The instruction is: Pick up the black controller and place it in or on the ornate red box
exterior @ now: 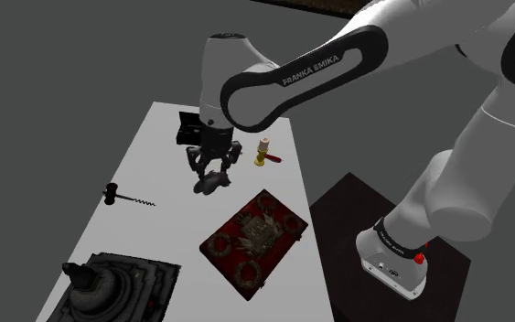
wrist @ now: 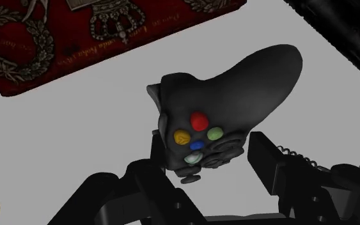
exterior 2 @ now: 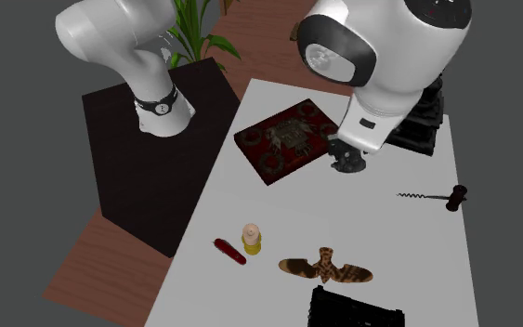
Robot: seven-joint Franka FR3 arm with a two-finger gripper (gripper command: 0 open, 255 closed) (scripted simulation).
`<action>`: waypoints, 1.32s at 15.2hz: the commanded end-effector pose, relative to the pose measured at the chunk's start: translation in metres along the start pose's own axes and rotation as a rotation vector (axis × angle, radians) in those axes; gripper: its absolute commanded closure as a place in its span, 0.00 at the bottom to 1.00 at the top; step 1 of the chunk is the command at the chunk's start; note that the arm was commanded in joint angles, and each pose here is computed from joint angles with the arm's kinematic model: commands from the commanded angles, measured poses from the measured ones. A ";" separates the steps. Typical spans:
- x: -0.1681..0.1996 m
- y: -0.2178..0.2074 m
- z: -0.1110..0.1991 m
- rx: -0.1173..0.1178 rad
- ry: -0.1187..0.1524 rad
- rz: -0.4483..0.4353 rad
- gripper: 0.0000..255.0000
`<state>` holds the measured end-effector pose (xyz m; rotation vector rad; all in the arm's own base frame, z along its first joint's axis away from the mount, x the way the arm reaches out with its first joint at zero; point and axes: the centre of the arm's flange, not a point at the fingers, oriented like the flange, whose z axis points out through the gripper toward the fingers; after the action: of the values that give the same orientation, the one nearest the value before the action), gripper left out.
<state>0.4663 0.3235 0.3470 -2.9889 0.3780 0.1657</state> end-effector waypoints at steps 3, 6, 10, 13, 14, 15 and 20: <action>-0.047 0.027 0.002 0.000 0.001 0.001 1.00; -0.082 0.046 0.003 0.000 0.001 0.001 1.00; -0.128 0.071 0.004 0.000 0.001 0.001 1.00; -0.163 0.090 0.005 0.000 0.001 0.001 1.00; -0.162 0.090 0.010 0.000 0.001 0.001 1.00; -0.161 0.091 0.015 0.000 0.001 0.001 1.00; -0.158 0.094 0.041 0.000 0.001 0.001 1.00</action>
<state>0.2858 0.2768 0.3207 -2.9897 0.3793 0.1658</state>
